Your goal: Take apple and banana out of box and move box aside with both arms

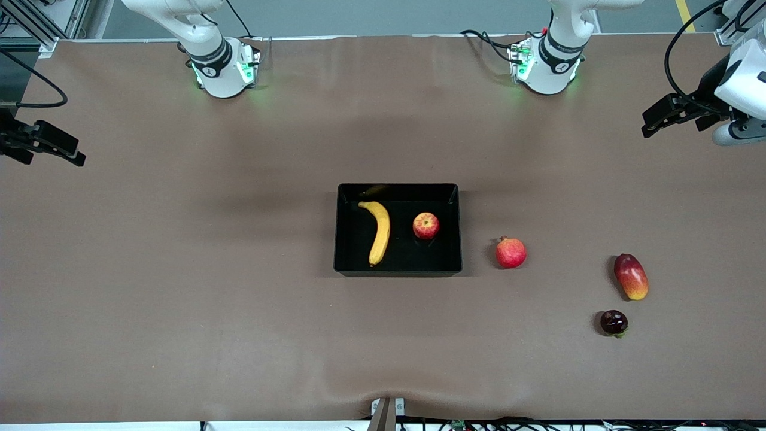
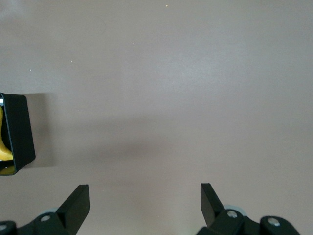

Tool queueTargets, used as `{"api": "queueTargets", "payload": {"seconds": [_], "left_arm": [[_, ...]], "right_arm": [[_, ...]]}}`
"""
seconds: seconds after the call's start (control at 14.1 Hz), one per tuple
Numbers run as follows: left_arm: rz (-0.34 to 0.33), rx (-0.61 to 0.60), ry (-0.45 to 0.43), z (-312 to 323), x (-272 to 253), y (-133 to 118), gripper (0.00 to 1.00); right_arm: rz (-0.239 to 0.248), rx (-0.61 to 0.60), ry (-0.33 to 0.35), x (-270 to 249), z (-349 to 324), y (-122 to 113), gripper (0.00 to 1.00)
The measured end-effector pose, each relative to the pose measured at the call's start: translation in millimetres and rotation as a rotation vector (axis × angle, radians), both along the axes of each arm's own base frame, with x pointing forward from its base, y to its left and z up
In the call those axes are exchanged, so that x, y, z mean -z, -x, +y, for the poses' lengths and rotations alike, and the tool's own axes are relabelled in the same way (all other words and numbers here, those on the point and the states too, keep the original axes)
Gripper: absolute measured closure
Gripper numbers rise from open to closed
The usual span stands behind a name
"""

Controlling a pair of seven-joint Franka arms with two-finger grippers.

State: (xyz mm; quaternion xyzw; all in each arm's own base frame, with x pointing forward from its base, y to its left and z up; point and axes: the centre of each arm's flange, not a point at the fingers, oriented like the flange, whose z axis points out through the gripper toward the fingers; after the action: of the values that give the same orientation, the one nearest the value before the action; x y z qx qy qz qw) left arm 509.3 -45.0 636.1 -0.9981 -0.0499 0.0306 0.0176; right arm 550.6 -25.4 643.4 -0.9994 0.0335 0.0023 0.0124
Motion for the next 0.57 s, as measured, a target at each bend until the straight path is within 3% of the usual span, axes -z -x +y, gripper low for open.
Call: {"api": "queueTargets", "payload": {"seconds": [0.28, 0.57], "left_arm": [[-0.011, 0.001, 0.001, -0.6, -5.1, -1.4, 0.0], [0.023, 0.03, -0.004, -20.3, 14.5, -17.4, 0.0]], "right_arm": [[0.004, -0.014, 0.0, 0.2, 7.4, 0.1, 0.0], [0.051, -0.012, -0.002, 3.9, 6.4, 5.5, 0.0]]}}
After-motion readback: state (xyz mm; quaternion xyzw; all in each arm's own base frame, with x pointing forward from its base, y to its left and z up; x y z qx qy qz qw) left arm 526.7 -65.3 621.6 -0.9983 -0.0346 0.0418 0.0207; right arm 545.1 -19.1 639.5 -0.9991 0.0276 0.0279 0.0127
